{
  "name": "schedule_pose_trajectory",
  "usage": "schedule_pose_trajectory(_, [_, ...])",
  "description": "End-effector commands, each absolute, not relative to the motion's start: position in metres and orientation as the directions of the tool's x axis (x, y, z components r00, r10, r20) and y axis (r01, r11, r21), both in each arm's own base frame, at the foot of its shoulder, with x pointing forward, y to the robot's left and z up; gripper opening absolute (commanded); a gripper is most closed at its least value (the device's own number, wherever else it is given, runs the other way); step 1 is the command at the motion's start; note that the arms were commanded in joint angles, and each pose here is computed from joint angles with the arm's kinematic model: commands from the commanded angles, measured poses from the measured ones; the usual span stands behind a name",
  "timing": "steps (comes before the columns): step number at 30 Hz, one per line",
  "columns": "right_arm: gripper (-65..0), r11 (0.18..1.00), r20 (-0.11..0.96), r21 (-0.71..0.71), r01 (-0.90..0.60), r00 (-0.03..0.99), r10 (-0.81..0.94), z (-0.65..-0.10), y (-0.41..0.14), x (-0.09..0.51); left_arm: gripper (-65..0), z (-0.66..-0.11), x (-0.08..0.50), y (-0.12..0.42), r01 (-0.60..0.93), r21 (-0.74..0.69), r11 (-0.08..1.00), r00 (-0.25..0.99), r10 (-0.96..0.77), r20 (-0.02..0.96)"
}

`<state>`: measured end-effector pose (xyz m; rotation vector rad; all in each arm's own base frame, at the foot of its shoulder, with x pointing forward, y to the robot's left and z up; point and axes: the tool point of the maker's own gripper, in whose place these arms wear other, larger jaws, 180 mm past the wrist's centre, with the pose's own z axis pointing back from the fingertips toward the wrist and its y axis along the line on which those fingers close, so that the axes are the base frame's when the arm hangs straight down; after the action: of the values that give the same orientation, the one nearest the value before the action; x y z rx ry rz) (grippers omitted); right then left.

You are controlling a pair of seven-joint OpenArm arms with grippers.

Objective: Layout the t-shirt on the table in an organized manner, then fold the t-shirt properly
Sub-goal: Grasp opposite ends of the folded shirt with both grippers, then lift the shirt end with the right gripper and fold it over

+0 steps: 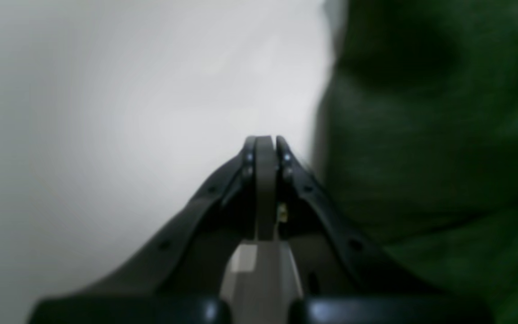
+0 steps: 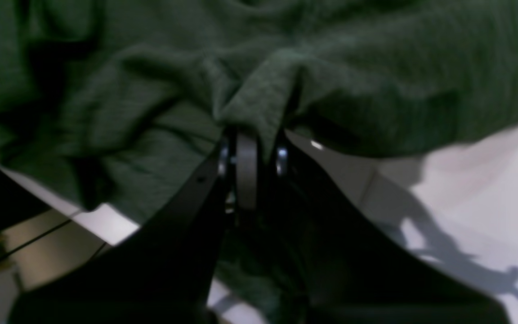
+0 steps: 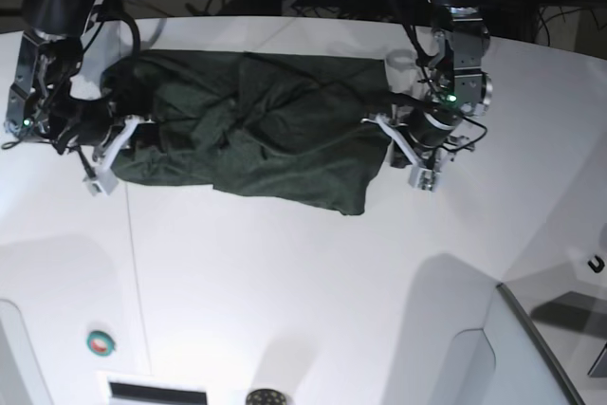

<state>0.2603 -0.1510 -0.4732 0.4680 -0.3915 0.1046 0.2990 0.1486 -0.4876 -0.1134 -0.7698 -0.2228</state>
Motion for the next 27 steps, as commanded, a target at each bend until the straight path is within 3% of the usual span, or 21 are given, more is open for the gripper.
schedule_pose_trajectory(1, [-64.4, 0.888, 0.455, 0.402, -0.222, 0.890, 0.016, -0.455, -0.150, 0.276, -65.0, -0.482, 0.304, 0.139, 0.251, -0.029, 0.968, 0.682, -0.155, 0.714])
schedule_pose_trajectory(5, [-64.4, 0.874, 0.528, 0.310, -0.375, 0.832, 0.170, -0.420, -0.121, 0.280, -65.0, -0.470, 0.311, 0.130, 0.253, -0.032, 0.967, 0.659, -0.148, 0.737])
schedule_pose_trajectory(11, [-64.4, 0.859, 0.592, 0.305, -0.412, 0.788, 0.168, -0.377, -0.059, 0.276, -65.0, -0.465, 0.312, 0.118, 0.264, -0.047, 0.963, 0.646, -0.141, 0.750])
schedule_pose_trajectory(20, [-64.4, 0.802, 0.542, 0.445, -0.398, 0.833, 0.112, -0.365, 0.030, 0.264, -65.0, -0.466, 0.296, 0.109, 0.327, -0.023, 0.945, 0.638, -0.203, 0.743])
schedule_pose_trajectory(27, [-64.4, 0.767, 0.495, 0.491, -0.412, 0.857, 0.144, -0.392, 0.081, 0.258, -65.0, -0.457, 0.289, 0.114, 0.321, -0.005, 0.947, 0.622, -0.207, 0.755])
